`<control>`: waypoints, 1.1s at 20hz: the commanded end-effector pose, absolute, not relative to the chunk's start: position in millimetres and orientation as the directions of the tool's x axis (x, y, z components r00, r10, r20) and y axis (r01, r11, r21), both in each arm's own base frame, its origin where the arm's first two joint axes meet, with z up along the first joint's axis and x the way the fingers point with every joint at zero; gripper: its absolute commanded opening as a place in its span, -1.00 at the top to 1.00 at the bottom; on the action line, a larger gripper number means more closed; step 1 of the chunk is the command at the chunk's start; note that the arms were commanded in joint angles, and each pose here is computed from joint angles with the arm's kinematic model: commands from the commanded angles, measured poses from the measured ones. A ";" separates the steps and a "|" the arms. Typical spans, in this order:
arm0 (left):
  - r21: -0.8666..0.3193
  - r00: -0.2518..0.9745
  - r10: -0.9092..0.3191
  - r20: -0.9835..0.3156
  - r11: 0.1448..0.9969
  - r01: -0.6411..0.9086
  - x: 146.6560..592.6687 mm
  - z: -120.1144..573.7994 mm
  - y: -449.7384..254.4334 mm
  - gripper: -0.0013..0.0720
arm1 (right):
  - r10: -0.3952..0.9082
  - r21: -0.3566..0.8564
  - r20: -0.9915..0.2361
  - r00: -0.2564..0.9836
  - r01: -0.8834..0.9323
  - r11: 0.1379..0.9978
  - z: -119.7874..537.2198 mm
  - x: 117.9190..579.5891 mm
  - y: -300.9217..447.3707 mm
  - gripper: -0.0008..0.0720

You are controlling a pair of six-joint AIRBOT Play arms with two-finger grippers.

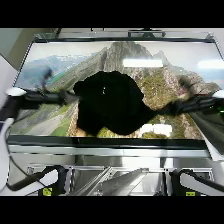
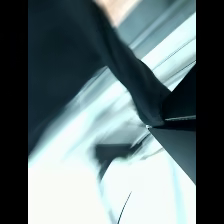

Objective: Fold the shirts.

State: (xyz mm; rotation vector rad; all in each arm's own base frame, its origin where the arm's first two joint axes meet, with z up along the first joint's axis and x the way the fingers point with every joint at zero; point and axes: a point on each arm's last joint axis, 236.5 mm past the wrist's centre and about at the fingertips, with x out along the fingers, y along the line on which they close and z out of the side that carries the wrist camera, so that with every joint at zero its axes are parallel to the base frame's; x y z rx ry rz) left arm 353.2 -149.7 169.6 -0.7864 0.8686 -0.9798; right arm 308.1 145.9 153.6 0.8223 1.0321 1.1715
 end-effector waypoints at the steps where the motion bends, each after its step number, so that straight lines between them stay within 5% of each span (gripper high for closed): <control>1: -0.506 0.196 -0.904 0.379 -0.026 0.862 264.4 435.3 -134.1 0.91 | 0.921 0.597 0.363 0.142 -0.794 -0.113 398.4 277.9 127.2 0.93; 3: -0.211 0.069 -0.828 0.557 -0.061 0.976 181.5 529.6 -109.0 0.91 | 0.847 0.383 0.486 0.215 -0.924 0.015 486.3 245.0 109.1 0.93; 5: -0.025 0.026 -0.788 0.615 0.014 1.000 120.1 576.3 -97.5 0.91 | 0.771 0.219 0.546 0.327 -0.944 0.245 542.5 214.6 100.3 0.93; 8: -0.045 0.217 -0.755 0.619 0.241 0.969 114.1 599.0 -87.5 0.91 | 0.628 0.032 0.629 0.458 -0.823 0.567 592.6 171.9 95.7 0.93; 11: -0.091 0.292 -0.724 0.625 0.305 0.948 129.5 599.8 -74.6 0.91 | 0.513 -0.004 0.583 0.630 -0.630 0.777 587.8 175.1 97.7 0.93; 16: -0.304 0.433 -0.793 0.430 0.324 0.896 233.8 547.3 -85.1 0.91 | 0.466 0.149 0.359 0.808 -0.543 0.826 525.6 234.3 75.6 0.93; 22: -0.535 0.499 -0.859 0.118 0.369 0.760 375.0 421.4 -118.5 0.91 | 0.567 0.440 0.097 0.818 -0.546 0.713 382.6 348.0 87.6 0.93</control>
